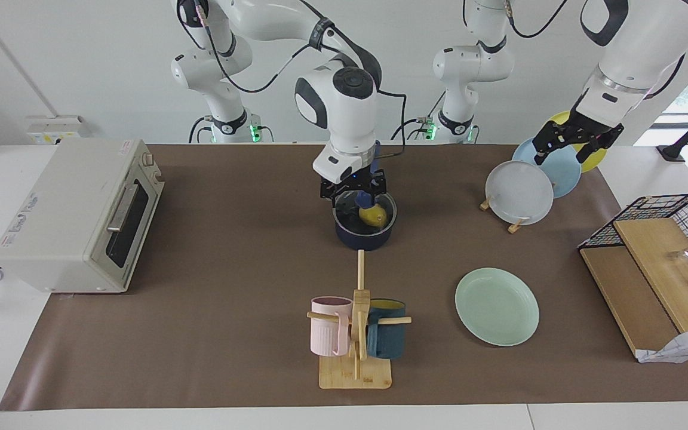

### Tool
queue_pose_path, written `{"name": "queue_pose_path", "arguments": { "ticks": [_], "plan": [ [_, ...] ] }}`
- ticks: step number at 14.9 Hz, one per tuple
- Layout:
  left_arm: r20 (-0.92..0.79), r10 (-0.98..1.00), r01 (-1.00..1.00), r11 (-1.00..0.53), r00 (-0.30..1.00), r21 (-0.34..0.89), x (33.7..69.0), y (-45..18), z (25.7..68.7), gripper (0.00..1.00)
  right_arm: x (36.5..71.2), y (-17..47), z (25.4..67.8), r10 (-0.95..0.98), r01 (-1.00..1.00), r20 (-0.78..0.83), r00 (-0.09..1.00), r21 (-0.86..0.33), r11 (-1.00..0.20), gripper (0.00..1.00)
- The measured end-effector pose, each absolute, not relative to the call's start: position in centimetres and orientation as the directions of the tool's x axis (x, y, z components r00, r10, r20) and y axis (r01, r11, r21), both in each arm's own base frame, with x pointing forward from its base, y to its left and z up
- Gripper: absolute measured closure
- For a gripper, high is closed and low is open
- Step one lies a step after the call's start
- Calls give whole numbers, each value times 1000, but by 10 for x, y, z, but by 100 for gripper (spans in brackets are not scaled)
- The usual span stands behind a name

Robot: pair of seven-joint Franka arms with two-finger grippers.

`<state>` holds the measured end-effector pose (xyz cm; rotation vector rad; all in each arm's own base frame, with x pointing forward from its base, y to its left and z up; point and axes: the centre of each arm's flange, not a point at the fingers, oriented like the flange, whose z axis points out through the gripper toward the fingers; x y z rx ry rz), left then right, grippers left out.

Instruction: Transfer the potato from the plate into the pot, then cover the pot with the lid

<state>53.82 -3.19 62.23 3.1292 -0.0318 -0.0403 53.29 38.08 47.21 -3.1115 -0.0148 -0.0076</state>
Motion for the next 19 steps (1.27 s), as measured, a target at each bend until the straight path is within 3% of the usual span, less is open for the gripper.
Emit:
{"name": "queue_pose_path", "arguments": {
  "ticks": [9,19],
  "plan": [
    [-26,-20,-20,-1000,999,12,538,-32,622,0,549,178,583,52,53,-75,996,5,-999,0],
    [-26,-20,-20,-1000,999,12,538,-32,622,0,550,64,591,35,40,-121,992,38,-998,0]
  ]
}}
